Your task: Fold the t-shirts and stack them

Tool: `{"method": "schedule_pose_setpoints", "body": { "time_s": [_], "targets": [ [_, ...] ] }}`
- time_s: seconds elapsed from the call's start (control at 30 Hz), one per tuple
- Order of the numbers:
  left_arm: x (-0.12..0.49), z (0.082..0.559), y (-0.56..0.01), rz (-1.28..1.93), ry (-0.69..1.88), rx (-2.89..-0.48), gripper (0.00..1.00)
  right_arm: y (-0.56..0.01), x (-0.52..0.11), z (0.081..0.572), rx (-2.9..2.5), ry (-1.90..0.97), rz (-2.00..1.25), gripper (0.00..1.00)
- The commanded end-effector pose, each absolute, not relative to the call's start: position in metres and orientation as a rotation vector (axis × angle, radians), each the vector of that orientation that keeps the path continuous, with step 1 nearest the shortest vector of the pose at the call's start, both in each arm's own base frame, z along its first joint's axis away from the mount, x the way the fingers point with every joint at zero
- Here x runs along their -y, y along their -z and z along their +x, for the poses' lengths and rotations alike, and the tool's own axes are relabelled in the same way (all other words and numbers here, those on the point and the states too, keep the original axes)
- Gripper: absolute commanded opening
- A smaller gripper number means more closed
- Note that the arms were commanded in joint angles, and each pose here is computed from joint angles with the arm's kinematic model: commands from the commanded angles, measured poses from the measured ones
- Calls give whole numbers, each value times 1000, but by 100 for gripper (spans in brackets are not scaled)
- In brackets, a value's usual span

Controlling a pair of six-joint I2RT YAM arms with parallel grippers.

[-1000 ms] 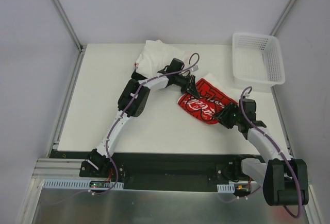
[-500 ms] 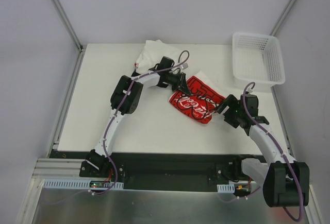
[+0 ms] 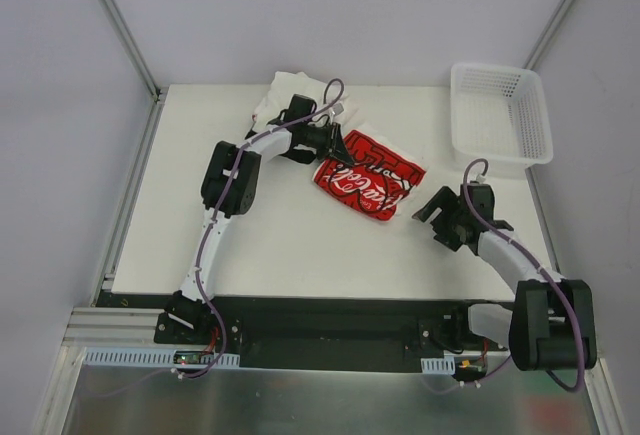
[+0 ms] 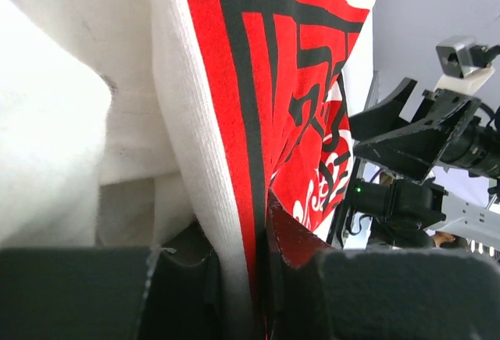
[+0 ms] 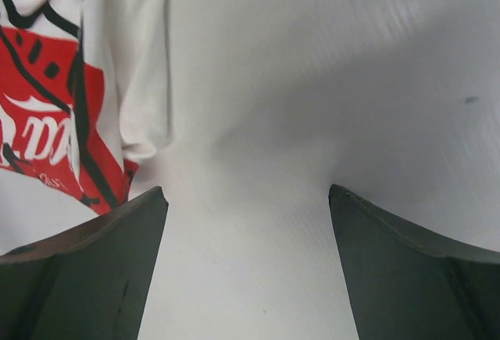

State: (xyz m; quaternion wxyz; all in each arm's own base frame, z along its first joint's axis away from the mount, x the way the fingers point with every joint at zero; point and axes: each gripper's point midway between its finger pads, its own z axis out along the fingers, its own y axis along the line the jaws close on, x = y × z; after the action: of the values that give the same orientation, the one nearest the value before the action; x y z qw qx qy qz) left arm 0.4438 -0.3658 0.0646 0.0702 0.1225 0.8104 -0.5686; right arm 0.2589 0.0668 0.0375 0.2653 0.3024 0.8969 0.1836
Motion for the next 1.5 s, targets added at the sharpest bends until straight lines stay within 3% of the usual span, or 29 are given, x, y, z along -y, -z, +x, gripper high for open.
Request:
{"method": "schedule_pose_setpoints", "body": {
  "time_s": [0.0,0.63,1.47],
  "targets": [
    [370,450,-96,433,1723,-2352,2,-44,-69,287,-2364,-523,802,87],
    [384,438,-69,426,1731,-2415,0,-16,-85,329,-2386,-615,764,87],
    [396,422,-62,458,1744,-2442,0,-35,-147,351,-2355,-805,701,85]
  ]
}}
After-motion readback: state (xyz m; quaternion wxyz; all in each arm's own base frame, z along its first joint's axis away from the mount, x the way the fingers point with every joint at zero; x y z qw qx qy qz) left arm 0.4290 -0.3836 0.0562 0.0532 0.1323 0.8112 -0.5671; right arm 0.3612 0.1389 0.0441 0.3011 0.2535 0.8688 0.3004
